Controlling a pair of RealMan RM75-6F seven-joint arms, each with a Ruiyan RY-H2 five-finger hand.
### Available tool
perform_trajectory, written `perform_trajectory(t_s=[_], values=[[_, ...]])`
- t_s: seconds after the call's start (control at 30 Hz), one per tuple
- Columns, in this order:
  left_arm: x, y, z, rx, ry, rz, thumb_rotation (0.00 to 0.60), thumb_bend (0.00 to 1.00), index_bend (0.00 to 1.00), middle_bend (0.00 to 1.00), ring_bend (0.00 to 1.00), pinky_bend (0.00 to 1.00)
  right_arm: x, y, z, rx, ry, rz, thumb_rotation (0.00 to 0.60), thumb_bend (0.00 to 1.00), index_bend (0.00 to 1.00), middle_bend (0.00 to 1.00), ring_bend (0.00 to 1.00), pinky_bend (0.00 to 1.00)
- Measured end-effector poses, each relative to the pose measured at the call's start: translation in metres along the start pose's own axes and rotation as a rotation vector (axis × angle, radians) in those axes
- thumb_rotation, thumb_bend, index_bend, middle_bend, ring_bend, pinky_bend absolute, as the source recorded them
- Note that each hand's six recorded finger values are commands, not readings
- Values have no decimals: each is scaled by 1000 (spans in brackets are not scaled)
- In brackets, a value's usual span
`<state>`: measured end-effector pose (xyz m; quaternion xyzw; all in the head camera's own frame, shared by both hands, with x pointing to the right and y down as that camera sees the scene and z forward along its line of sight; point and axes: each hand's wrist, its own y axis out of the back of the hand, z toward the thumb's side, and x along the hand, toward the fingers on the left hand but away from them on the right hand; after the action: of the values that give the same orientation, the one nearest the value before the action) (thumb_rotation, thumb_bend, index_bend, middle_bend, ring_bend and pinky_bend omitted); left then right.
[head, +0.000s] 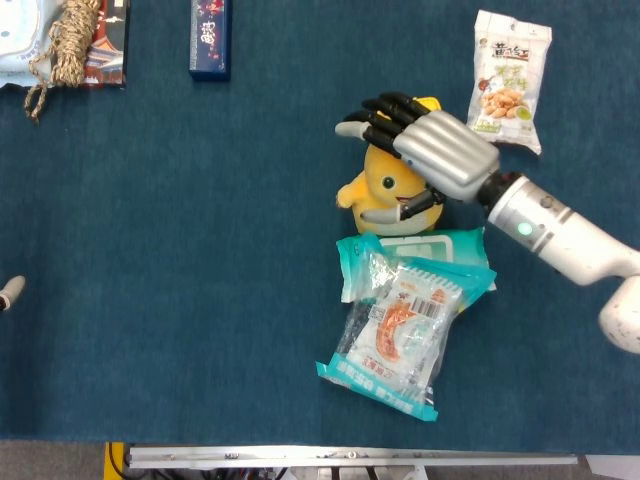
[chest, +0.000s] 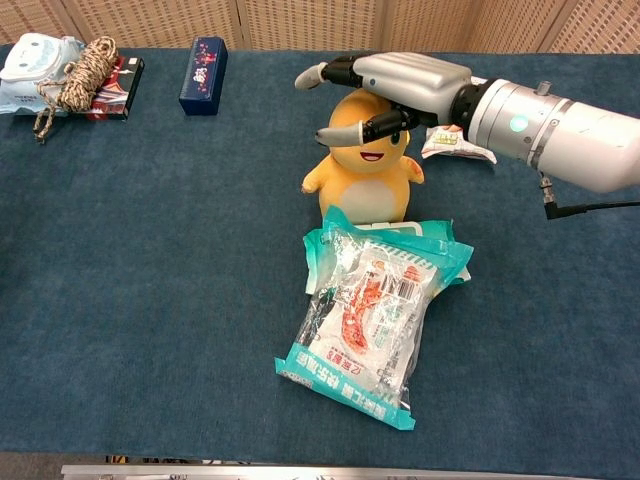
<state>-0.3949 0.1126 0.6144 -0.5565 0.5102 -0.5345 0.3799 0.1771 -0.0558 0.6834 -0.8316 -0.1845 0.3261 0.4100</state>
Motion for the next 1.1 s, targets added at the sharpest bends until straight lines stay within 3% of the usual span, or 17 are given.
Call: perform_trajectory(t_s=[0.37, 0.63, 1.1], values=[[0, -1, -1, -1, 4, -3, 600, 4, 187, 124, 86, 0, -6, -12, -20, 7, -57, 35, 85, 0, 132, 146, 0, 0], [1, -1, 0, -3, -1, -2, 600, 4, 187, 124, 86, 0, 2, 0, -35, 10, -102, -8, 84, 0, 132, 146, 0, 0], [0, 0, -2, -6, 4, 3, 600, 4, 187, 124, 86, 0, -3, 10, -10, -2, -31, -47, 84, 0, 132, 150, 0, 0]])
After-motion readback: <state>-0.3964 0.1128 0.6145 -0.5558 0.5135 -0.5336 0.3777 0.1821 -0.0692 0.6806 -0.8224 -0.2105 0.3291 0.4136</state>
